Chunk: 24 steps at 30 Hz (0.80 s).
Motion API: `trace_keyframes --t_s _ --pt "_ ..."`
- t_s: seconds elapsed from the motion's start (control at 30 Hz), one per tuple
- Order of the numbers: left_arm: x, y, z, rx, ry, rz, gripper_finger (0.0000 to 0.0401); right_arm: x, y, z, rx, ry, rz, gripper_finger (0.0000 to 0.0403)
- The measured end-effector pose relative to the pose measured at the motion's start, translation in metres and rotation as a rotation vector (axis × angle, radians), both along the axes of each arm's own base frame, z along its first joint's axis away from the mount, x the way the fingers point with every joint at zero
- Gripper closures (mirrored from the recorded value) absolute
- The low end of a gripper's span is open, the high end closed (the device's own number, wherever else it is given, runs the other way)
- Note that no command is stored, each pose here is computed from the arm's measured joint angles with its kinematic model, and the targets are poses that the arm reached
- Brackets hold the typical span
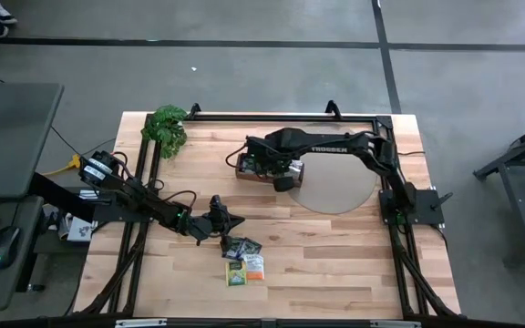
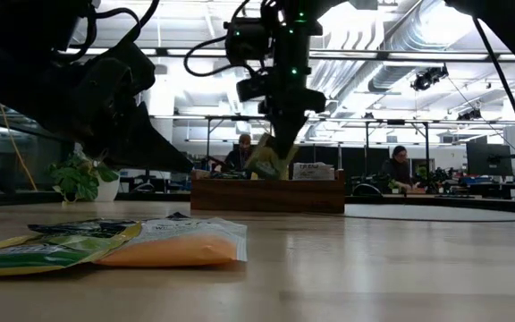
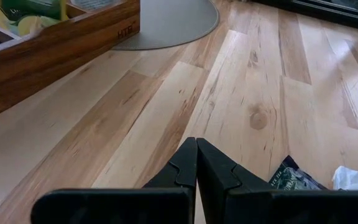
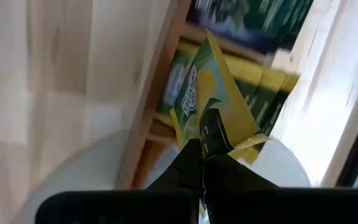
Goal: Pick & Place Tea
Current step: Put the yellow tea bag into the middle section of the wooden organizer
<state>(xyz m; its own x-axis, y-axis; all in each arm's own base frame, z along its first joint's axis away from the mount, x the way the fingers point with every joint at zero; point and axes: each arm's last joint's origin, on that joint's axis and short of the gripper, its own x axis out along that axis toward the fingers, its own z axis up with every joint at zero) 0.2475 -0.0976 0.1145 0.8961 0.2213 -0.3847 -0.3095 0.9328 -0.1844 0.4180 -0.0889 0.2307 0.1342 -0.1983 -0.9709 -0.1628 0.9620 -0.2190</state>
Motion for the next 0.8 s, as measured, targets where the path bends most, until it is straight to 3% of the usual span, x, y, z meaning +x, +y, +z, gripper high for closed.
trace_keyframes --t_s 0.8 --pt "-0.0007 0.0003 -0.0014 0.005 0.015 0.001 0.04 -0.002 -0.0022 -0.0096 0.021 0.009 -0.001 0.0403"
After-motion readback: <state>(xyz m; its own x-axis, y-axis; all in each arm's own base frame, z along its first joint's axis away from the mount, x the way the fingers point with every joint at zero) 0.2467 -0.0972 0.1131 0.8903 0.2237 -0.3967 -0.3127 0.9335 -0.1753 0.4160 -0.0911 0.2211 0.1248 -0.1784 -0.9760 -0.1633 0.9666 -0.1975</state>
